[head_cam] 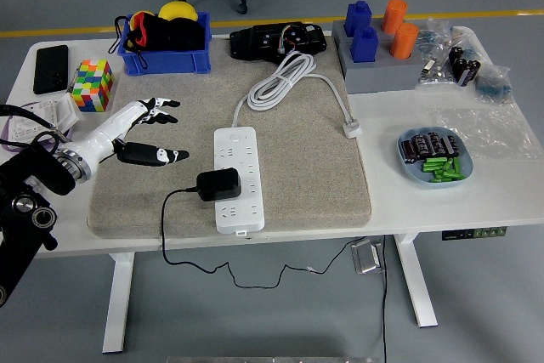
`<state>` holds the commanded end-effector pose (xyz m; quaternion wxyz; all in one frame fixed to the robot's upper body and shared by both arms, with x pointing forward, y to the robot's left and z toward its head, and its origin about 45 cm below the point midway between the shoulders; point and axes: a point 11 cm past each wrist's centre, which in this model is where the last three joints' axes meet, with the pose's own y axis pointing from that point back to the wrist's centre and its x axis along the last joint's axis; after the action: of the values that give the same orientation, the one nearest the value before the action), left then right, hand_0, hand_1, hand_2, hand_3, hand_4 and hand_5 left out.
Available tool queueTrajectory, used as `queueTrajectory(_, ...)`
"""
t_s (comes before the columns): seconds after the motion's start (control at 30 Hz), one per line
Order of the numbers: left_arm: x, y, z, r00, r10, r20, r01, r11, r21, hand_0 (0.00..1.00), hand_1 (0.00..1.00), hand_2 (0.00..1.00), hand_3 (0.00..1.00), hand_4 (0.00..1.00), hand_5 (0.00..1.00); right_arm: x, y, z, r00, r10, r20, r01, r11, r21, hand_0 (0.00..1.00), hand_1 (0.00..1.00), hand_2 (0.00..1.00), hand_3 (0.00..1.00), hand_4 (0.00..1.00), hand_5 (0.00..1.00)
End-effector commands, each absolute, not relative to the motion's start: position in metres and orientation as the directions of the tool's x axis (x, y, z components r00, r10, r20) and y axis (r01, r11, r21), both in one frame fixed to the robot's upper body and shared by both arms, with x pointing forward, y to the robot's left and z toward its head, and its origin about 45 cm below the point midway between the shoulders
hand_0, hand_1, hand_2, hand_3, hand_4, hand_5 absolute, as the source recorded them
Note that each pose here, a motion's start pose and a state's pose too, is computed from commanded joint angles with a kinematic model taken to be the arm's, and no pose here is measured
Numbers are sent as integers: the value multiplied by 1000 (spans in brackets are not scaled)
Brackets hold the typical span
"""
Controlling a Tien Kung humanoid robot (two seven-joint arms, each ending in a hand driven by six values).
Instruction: Pull the plug out,throw it away,press the button
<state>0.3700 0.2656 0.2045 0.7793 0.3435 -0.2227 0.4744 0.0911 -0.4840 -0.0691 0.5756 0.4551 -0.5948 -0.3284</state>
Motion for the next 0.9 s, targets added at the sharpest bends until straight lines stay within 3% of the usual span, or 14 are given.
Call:
queueTrajectory(0.3,366,240,191,508,526,682,-859,363,360,870,894,874,925,998,297,88,-482,-71,81,-921,382,-158,366,917,755,705,717,728,769,654)
queueTrajectory(0.33,366,238,190,513,521,682,-856,366,364,869,867,832,901,998,203,88,-482,-71,80,-921,382,-157,366,917,755,705,718,728,770,656)
queueTrajectory(0.5,364,227,182,541,496,679,-838,382,389,869,867,832,901,998,203,87,-482,-71,78,-922,380,-156,365,918,755,705,718,728,770,656)
queueTrajectory(0.53,363,226,181,544,493,679,-836,384,392,860,816,779,855,998,124,87,-482,-71,78,-922,380,-156,366,918,755,706,717,728,771,657)
queueTrajectory(0.7,362,220,176,549,474,688,-832,388,397,860,816,779,855,998,124,87,-482,-71,74,-922,380,-156,366,918,755,706,717,728,771,657)
queueTrajectory(0.73,362,219,175,549,471,691,-832,387,397,817,739,699,783,998,2,87,-481,-71,73,-922,380,-156,365,918,755,706,717,728,772,658)
queueTrajectory(0.9,363,217,170,538,470,700,-840,376,393,817,739,699,783,998,2,87,-479,-72,72,-925,374,-156,360,920,755,706,717,728,772,658)
